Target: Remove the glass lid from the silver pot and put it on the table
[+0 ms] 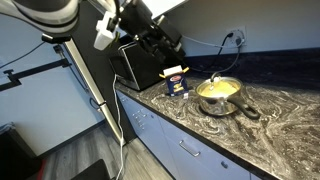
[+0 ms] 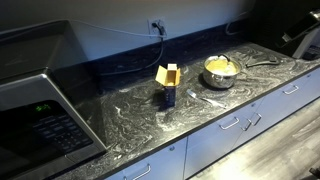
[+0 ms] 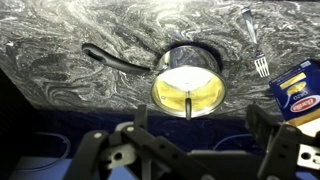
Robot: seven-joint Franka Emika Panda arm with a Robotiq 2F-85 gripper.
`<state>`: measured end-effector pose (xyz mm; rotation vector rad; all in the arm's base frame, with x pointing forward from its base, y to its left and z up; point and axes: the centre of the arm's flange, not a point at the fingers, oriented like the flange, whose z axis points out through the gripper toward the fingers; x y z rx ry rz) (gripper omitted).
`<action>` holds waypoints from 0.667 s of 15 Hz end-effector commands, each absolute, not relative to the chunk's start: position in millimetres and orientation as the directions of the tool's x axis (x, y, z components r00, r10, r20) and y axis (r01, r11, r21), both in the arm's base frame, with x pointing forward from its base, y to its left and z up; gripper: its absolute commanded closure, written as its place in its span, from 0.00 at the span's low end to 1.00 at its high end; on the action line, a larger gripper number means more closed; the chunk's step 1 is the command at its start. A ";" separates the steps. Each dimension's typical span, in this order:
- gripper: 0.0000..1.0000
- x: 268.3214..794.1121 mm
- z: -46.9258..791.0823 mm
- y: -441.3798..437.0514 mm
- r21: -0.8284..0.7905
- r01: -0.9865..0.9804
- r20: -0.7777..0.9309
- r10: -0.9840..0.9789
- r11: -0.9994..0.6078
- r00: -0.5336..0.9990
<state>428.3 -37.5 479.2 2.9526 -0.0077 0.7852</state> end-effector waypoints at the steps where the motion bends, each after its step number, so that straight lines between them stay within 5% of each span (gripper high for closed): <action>1: 0.00 491.2 463.2 -57.4 0.119 -0.045 0.461 0.015 -0.992 0.887; 5: 0.00 533.2 450.6 -74.0 0.109 -0.063 0.424 -0.011 -0.992 0.906; 6: 0.00 502.0 447.5 -67.7 0.100 -0.055 0.434 -0.006 -0.993 0.901; 10: 0.00 508.9 441.3 -69.8 0.100 -0.057 0.424 -0.009 -0.993 0.906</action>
